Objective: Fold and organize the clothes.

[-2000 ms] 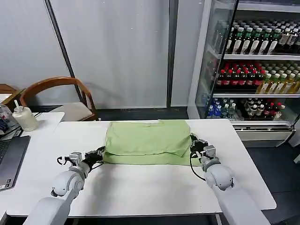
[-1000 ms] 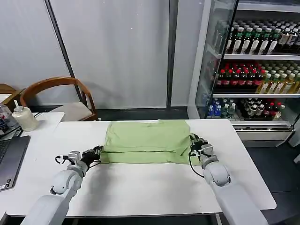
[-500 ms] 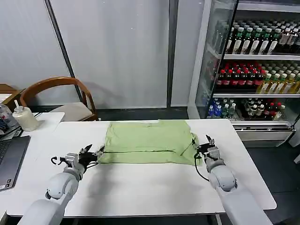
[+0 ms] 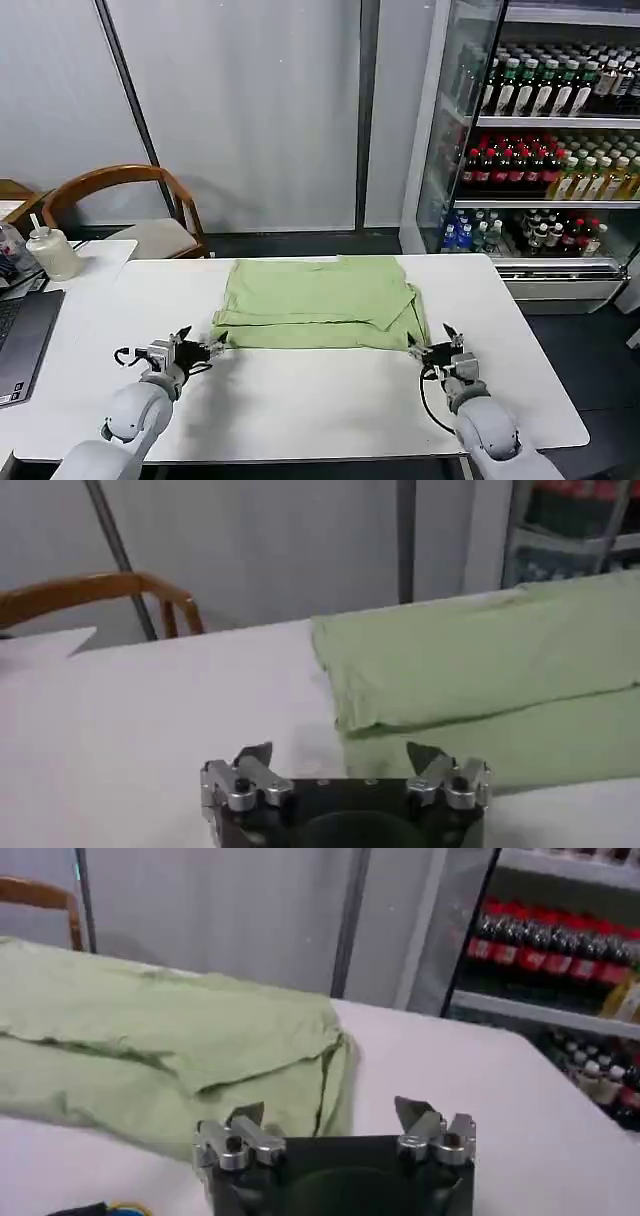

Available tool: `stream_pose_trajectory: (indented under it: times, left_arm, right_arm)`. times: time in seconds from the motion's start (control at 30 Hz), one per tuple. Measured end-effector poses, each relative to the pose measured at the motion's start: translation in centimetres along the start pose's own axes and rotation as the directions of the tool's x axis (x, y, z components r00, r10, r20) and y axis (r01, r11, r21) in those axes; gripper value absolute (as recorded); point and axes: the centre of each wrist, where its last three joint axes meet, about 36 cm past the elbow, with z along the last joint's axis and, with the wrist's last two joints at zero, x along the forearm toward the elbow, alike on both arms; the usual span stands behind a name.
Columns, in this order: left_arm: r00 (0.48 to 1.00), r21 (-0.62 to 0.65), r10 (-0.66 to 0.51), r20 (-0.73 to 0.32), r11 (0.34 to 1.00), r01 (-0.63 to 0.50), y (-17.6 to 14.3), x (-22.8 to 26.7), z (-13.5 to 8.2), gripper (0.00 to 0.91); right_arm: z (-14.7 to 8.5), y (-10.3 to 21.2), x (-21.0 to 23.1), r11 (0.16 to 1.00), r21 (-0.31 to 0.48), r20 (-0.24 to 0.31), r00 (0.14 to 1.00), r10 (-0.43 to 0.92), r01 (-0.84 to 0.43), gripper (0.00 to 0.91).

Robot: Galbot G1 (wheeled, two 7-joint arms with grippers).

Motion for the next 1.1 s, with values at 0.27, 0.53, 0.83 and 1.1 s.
stream_pose_trajectory:
  times: [0.27, 0.53, 0.83, 1.1]
  left_arm:
    - [0.999, 0.006, -0.003, -0.032, 1.0, 0.003, 0.2, -0.1, 0.6, 0.02]
    - [0.999, 0.004, 0.01, -0.047, 1.0, -0.01, -0.1, -0.2, 1.0, 0.02]
    - [0.998, 0.002, 0.02, -0.058, 1.0, -0.02, -0.1, -0.1, 1.4, 0.02]
    - [0.998, -0.018, 0.016, -0.064, 1.0, -0.018, -0.2, 1.8, 1.7, 0.02]
  right_arm:
    - [0.6, 0.3, 0.0, 0.999, -0.035, -0.022, 1.0, -0.021, 0.02, 0.0]
    - [0.9, 0.4, -0.1, 0.999, -0.047, -0.032, 0.999, -0.028, 0.026, 0.0]
    - [1.2, 0.2, 0.8, 0.999, -0.042, -0.035, 0.999, -0.031, 0.029, 0.0]
    - [1.6, 0.3, 3.6, 1.0, -0.016, -0.013, 1.0, -0.024, 0.024, 0.0]
